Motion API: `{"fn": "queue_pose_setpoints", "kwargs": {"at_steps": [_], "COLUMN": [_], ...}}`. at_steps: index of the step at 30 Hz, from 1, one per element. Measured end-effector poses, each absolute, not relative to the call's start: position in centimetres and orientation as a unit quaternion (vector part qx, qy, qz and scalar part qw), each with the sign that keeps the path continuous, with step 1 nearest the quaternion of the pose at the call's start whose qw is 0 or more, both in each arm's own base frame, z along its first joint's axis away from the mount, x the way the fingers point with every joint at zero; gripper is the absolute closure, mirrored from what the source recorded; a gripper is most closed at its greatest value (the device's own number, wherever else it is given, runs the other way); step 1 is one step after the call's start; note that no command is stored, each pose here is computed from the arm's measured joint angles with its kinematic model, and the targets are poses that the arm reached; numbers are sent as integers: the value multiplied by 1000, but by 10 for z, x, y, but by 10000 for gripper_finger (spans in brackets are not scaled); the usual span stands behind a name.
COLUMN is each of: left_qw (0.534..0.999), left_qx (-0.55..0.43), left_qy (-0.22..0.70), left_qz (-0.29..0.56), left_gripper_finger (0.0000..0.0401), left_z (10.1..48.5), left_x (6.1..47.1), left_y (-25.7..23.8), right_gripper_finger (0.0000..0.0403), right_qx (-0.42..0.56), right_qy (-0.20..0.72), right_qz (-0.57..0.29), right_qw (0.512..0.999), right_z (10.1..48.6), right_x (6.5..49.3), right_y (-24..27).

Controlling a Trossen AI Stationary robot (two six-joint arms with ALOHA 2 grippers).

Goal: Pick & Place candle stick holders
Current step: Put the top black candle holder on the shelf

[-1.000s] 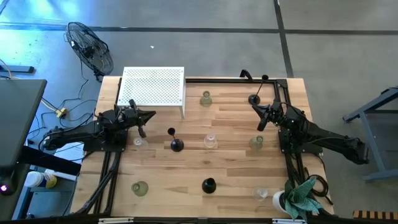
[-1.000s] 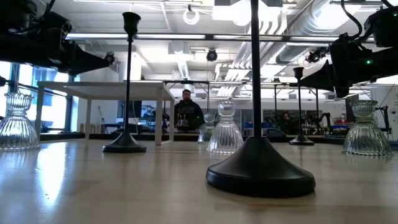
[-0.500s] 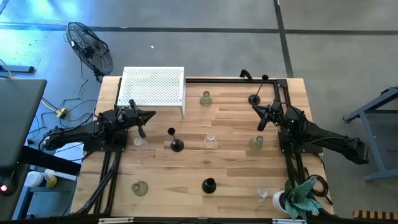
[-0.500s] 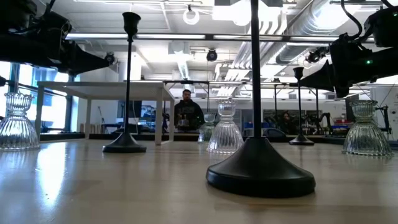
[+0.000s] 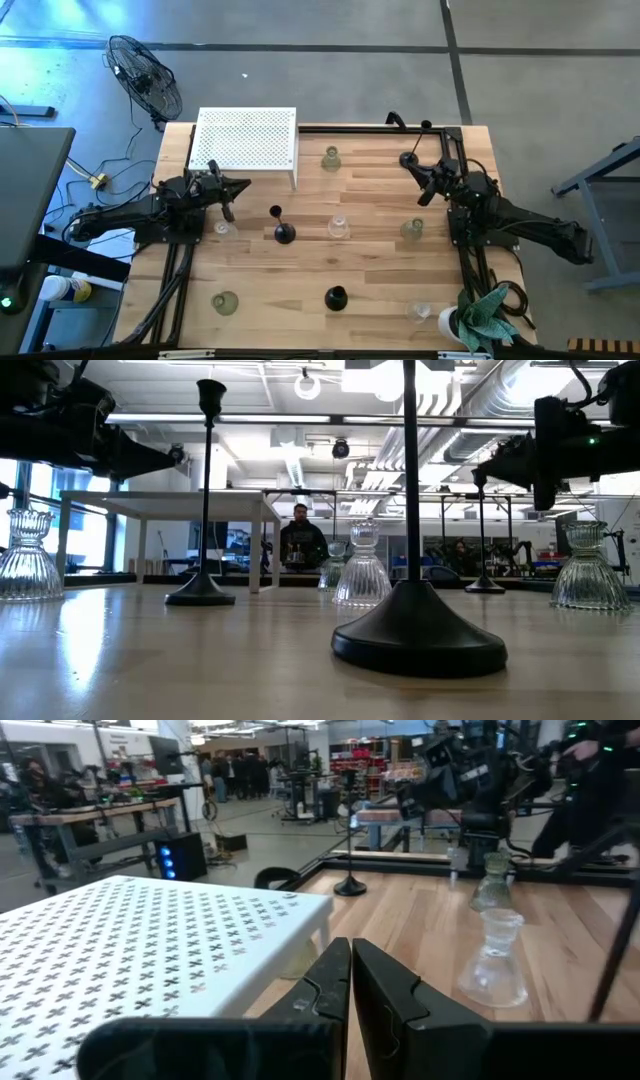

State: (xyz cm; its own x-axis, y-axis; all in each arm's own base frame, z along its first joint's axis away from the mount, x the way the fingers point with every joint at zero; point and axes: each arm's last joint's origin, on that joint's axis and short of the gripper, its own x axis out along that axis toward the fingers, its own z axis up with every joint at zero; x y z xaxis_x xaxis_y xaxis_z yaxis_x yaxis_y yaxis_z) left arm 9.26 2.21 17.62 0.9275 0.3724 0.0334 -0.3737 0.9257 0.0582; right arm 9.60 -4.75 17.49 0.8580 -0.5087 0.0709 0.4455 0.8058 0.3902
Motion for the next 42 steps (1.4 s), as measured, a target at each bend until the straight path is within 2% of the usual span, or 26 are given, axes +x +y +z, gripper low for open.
{"fn": "queue_pose_setpoints", "kwargs": {"at_steps": [4, 7, 10, 16, 29, 33, 36, 42], "left_qw": [984, 984, 984, 987, 990, 993, 995, 994], "left_qx": [14, -3, -3, -4, -2, -11, -22, -31], "left_qy": [-15, -19, -20, -20, -11, 0, 10, 25], "left_qz": [178, 178, 178, 160, 142, 115, 101, 103], "left_gripper_finger": [389, 389, 389, 389, 389, 389, 389, 389], "left_z": [176, 176, 176, 176, 175, 173, 171, 169], "left_x": [93, 93, 93, 93, 94, 96, 97, 100], "left_y": [21, 21, 21, 20, 20, 18, 18, 18], "right_gripper_finger": [402, 402, 403, 403, 403, 403, 403, 403], "right_qx": [166, 139, 125, 98, 24, 22, 24, 84], "right_qy": [-127, -123, -107, -44, 7, 27, 57, 115], "right_qz": [-213, -142, -117, -94, -76, -97, -144, -303], "right_qw": [954, 972, 979, 990, 997, 995, 988, 942], "right_z": [185, 187, 186, 179, 203, 205, 203, 207], "right_x": [96, 99, 103, 118, 138, 138, 137, 131], "right_y": [-46, -41, -36, -21, 2, 0, -3, -17]}}
